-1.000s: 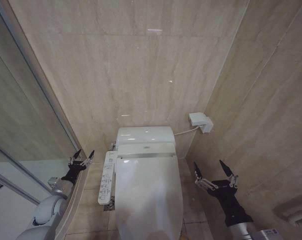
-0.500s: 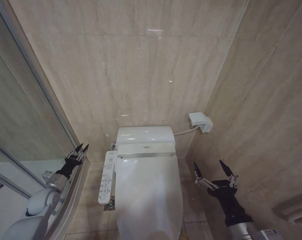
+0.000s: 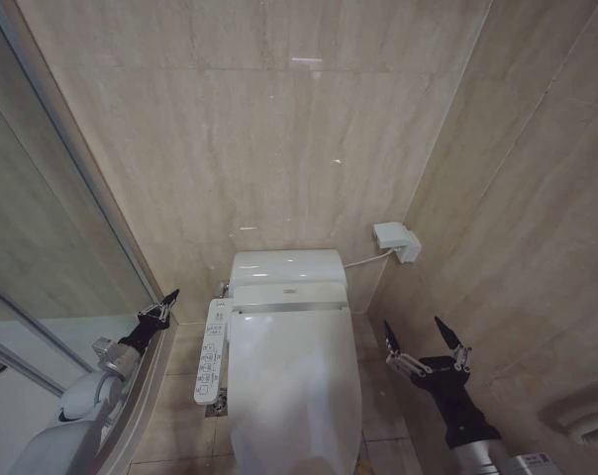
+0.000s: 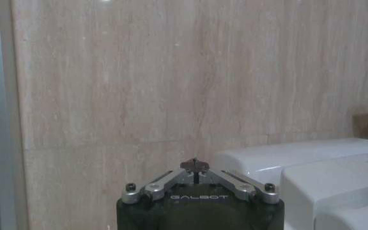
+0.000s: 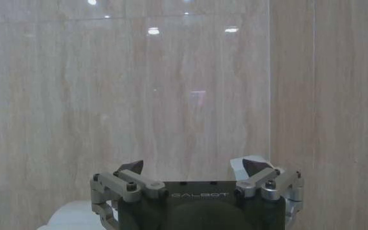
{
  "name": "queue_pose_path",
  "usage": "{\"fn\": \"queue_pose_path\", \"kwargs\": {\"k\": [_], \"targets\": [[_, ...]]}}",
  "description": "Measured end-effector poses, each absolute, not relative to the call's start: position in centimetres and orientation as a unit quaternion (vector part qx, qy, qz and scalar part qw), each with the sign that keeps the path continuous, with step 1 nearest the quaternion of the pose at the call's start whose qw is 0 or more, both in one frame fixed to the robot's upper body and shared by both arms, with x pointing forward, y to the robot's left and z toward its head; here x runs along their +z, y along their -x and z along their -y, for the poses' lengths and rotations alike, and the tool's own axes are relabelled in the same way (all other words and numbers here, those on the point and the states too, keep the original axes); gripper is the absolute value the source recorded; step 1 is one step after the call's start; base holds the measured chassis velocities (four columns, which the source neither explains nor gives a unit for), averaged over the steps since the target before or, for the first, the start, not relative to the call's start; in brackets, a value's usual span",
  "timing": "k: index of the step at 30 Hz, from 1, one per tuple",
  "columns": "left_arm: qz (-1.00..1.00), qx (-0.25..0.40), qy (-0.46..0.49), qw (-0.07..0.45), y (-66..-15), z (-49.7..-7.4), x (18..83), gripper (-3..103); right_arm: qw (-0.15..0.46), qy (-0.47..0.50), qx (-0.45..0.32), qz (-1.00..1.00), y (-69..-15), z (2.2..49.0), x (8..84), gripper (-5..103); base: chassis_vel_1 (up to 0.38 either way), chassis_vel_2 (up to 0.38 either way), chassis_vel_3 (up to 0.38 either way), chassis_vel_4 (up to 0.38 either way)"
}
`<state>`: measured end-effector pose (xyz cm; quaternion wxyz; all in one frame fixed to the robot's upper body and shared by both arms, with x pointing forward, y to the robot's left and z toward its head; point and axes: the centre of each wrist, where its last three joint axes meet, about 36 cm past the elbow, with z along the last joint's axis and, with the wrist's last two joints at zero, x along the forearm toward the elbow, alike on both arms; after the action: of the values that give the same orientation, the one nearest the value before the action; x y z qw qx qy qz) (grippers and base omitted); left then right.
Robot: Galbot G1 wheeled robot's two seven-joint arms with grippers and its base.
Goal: Open the toilet lid, clean the toilet bowl with a toilet brush, close the toilet lid, and flush.
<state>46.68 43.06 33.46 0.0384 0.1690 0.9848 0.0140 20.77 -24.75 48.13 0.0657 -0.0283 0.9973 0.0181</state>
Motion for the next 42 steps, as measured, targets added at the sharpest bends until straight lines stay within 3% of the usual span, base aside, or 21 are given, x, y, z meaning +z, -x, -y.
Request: {"fn": "queue_pose_path", "kwargs": {"k": [27, 42], "targets": [[-0.981, 0.029, -0.188, 0.036, -47.1, -44.3, 32.5, 0, 0.066, 0.028, 0.018, -0.997, -20.8, 24.7, 48.1, 100, -0.023, 0.027, 0.024, -0.025], [-0.957, 0.053, -0.284, 0.022, -50.8, -47.4, 29.6, 0, 0.066, 0.028, 0.018, -0.997, -20.8, 24.7, 48.1, 100, -0.013, 0.014, 0.011, -0.016]]}}
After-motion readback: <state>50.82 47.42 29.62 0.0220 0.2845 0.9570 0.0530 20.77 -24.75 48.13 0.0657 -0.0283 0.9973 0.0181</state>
